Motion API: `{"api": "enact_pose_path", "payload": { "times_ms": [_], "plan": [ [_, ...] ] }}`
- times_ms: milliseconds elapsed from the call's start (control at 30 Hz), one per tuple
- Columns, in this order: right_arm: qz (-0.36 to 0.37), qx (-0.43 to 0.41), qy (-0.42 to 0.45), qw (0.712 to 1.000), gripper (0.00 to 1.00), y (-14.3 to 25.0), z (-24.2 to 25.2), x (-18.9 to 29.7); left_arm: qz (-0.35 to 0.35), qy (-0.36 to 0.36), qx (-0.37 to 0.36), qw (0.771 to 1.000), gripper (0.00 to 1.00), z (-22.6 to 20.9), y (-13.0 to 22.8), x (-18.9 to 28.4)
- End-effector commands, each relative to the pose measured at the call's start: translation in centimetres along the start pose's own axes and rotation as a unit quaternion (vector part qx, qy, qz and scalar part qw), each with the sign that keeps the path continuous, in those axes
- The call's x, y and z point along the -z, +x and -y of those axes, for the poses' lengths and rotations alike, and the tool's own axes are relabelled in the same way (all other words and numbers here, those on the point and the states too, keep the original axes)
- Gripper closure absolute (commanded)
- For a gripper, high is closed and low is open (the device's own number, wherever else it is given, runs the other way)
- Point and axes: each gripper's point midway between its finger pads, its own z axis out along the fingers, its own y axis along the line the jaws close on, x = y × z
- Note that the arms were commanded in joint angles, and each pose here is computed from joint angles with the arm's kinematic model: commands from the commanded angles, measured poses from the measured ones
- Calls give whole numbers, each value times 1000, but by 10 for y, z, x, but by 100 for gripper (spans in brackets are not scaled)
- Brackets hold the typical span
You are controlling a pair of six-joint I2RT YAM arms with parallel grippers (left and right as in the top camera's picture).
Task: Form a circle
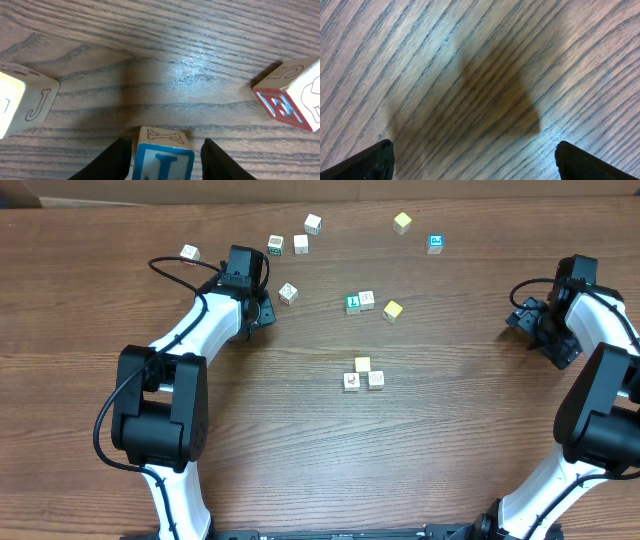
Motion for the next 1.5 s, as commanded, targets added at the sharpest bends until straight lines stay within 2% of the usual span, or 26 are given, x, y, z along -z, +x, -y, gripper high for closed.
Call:
{"api": "enact_pose_path", "payload": {
  "times_ms": [0, 367, 533, 733, 833, 1033, 1267, 1467],
  "plan": [
    [12, -3, -5, 1000, 0, -4, -1, 9, 1, 8, -1, 1000, 55, 6, -6, 1],
    [12, -3, -5, 1000, 0, -4, -1, 9, -6, 4, -2, 1000, 55, 8, -12, 12],
    [12, -3, -5, 1000, 0, -4, -1, 9, -11, 2, -3, 1000, 58, 7, -12, 15],
    [12, -3, -5, 1000, 0, -4, -1, 9, -18, -2, -3, 1000, 66, 6, -13, 19],
    [12, -3, -5, 1000, 0, -4, -1, 9, -20, -4, -23, 1000, 69, 4, -18, 25],
    [12, -3, -5, 1000, 0, -4, -1, 9, -22, -1, -75, 997, 67, 5, -23, 31],
    [12, -3, -5, 1000, 0, -4, -1, 9, -44, -8, -78, 996, 66, 2, -11, 26],
    [12, -3, -5, 1000, 0, -4, -1, 9, -70, -13, -80, 994, 60, -1, 2, 8]
  ]
}}
